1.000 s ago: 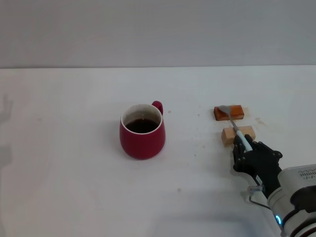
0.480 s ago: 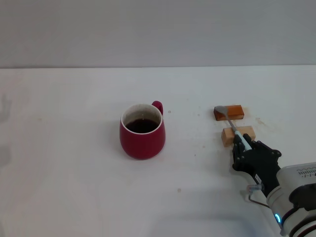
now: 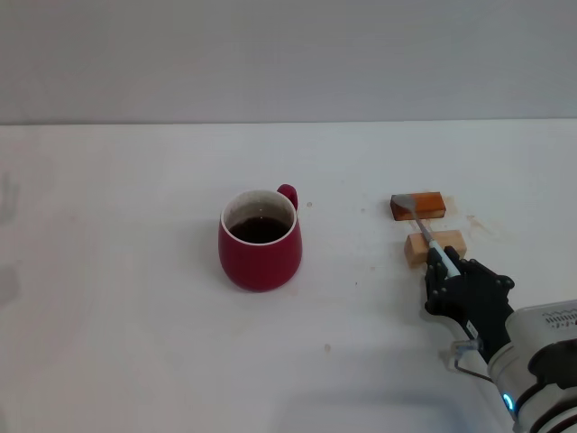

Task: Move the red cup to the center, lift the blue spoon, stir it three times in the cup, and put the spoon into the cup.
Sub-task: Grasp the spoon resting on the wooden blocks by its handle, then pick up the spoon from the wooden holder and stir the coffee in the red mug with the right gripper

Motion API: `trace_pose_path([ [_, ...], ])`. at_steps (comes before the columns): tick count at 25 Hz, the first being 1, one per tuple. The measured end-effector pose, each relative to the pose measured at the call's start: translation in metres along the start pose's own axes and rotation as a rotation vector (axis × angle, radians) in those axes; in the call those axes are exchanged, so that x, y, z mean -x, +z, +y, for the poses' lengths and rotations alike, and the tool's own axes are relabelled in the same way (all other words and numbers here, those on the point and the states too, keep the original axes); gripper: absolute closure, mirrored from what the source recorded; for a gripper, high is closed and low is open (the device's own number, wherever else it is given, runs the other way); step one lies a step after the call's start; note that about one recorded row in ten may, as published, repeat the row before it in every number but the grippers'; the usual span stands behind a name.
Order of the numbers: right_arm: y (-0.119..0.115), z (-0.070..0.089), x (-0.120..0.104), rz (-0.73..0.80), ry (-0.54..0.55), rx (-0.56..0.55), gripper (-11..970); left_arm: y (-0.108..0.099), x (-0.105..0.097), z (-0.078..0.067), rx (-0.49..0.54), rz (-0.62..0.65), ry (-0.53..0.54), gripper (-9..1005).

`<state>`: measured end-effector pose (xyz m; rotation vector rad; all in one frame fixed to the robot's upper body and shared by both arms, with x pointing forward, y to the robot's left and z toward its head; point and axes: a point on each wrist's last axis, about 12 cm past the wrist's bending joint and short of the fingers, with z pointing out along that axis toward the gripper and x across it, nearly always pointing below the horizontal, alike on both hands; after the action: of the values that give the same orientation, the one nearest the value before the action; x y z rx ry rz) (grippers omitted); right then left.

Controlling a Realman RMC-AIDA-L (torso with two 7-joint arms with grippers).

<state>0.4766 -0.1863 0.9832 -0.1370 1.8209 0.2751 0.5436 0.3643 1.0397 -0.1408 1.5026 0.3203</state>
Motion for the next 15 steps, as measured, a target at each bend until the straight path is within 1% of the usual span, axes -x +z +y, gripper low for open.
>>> trace_pose_path([
  [8,-0.0036,-0.0008,0.0032,-0.043,-0.002,-0.014,801,-0.0001,0.0000,0.0001,0.000,0.000,0.000,172],
  [15,-0.0073,-0.0055,0.0080,-0.096,-0.006,-0.035,802,-0.0001,-0.0001,-0.0002,0.000,0.000,0.000,172],
])
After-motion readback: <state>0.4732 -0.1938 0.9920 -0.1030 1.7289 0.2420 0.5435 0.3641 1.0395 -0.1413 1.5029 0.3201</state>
